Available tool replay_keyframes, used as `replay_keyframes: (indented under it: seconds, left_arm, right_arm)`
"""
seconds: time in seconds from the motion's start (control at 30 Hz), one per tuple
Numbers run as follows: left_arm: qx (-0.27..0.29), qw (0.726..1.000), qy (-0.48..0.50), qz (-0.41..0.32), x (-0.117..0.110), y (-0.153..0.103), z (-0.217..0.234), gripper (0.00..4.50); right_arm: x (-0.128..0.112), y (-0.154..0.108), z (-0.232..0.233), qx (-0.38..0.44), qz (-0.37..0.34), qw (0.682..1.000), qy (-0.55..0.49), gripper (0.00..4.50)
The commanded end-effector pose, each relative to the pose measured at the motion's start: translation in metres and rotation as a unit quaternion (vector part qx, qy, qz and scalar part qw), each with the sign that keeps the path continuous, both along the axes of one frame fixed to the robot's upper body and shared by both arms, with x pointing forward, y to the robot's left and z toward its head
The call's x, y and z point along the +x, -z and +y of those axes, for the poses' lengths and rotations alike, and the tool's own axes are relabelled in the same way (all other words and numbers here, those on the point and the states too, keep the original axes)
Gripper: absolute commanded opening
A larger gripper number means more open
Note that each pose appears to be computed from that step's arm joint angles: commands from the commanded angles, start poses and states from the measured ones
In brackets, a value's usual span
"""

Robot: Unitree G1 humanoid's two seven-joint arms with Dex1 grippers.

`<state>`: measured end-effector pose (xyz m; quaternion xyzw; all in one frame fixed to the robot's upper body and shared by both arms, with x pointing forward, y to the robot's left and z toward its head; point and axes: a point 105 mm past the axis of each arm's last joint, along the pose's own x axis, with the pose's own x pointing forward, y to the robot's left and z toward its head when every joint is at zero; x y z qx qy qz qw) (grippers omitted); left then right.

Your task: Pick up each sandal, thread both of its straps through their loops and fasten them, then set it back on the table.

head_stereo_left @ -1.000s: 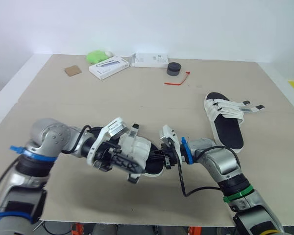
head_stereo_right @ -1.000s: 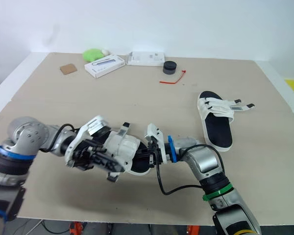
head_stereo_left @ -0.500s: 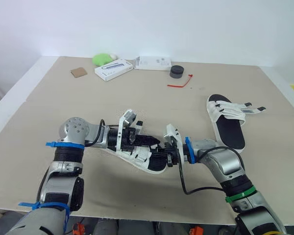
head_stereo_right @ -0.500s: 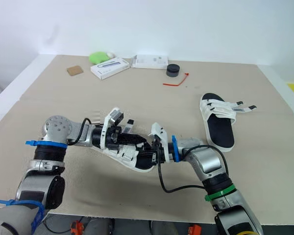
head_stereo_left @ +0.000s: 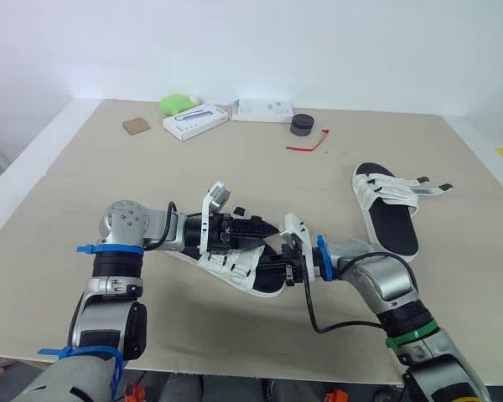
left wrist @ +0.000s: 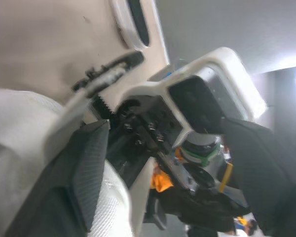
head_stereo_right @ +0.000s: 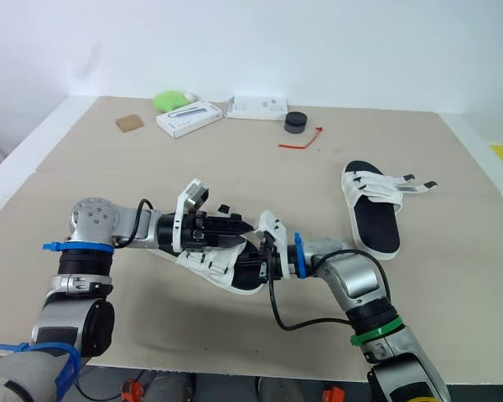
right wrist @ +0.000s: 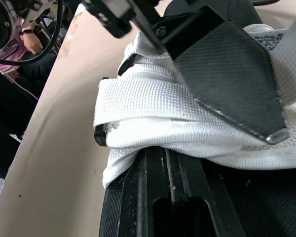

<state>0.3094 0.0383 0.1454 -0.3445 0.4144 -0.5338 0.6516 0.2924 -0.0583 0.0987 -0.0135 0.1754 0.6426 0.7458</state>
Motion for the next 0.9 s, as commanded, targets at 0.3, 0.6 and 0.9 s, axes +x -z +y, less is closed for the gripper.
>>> replay_keyframes:
  seconds: [0.3,0.6,0.9]
  left_arm:
    - [-0.015,0.989,-0.145,0.025,0.059,-0.012,0.0,3.58]
    - [-0.104,0.978,-0.177,-0.024,0.076,-0.072,0.009,3.58]
    - [0.003,0.931,0.027,-0.364,-0.003,-0.075,0.059,3.58]
  right_arm:
    - [-0.003,0.019,-0.007,-0.028,0.027,0.999,0.014,0.0]
    - [-0.006,0.019,-0.007,-0.028,0.029,0.999,0.013,0.0]
    - [-0.004,0.016,-0.011,-0.026,0.026,0.999,0.019,0.0]
